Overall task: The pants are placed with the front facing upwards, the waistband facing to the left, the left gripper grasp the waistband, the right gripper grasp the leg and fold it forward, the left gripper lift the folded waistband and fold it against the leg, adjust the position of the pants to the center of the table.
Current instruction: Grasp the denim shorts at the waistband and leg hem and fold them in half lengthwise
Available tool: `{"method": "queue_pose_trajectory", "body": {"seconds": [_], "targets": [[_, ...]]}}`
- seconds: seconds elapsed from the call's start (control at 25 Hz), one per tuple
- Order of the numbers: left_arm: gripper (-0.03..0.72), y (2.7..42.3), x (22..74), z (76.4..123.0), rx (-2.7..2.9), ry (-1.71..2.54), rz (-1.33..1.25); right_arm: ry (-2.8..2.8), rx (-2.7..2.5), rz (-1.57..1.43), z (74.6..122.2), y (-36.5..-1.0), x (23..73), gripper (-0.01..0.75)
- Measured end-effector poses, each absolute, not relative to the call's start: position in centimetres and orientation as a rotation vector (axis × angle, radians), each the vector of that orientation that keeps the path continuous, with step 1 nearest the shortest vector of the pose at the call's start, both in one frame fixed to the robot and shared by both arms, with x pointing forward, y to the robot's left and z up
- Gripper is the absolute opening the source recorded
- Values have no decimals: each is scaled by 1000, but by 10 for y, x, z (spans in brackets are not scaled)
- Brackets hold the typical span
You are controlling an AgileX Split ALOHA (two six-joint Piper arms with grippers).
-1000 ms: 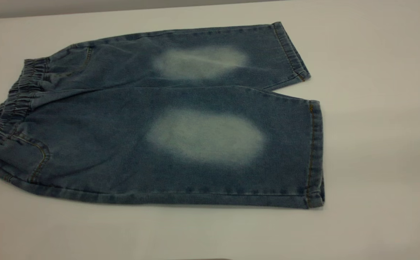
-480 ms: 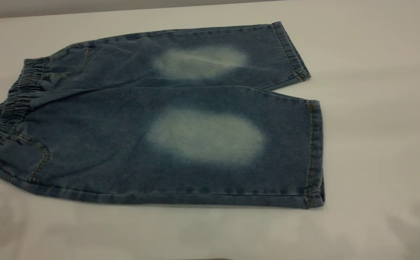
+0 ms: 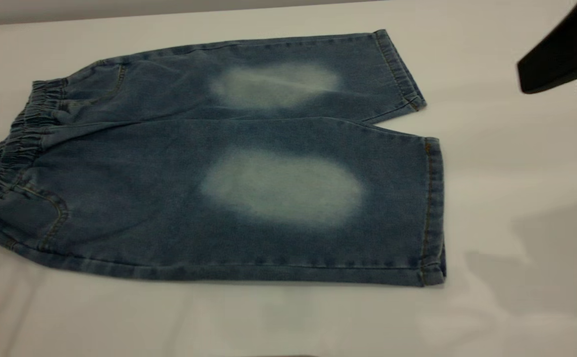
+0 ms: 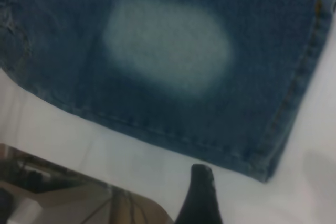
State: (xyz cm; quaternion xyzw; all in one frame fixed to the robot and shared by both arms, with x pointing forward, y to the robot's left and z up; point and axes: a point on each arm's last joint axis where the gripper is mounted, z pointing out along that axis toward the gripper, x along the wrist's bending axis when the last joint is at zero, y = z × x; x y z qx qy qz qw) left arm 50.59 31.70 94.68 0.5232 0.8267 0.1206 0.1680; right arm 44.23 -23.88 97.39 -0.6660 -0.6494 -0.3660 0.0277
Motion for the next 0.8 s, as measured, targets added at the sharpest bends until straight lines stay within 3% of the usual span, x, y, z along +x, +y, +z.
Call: {"method": "queue_pose_trajectory", "body": {"seconds": [0.8], "targets": [[537, 333, 546, 857, 1512, 2512, 226, -1983, -2060, -1174, 970, -238, 449, 512]]}}
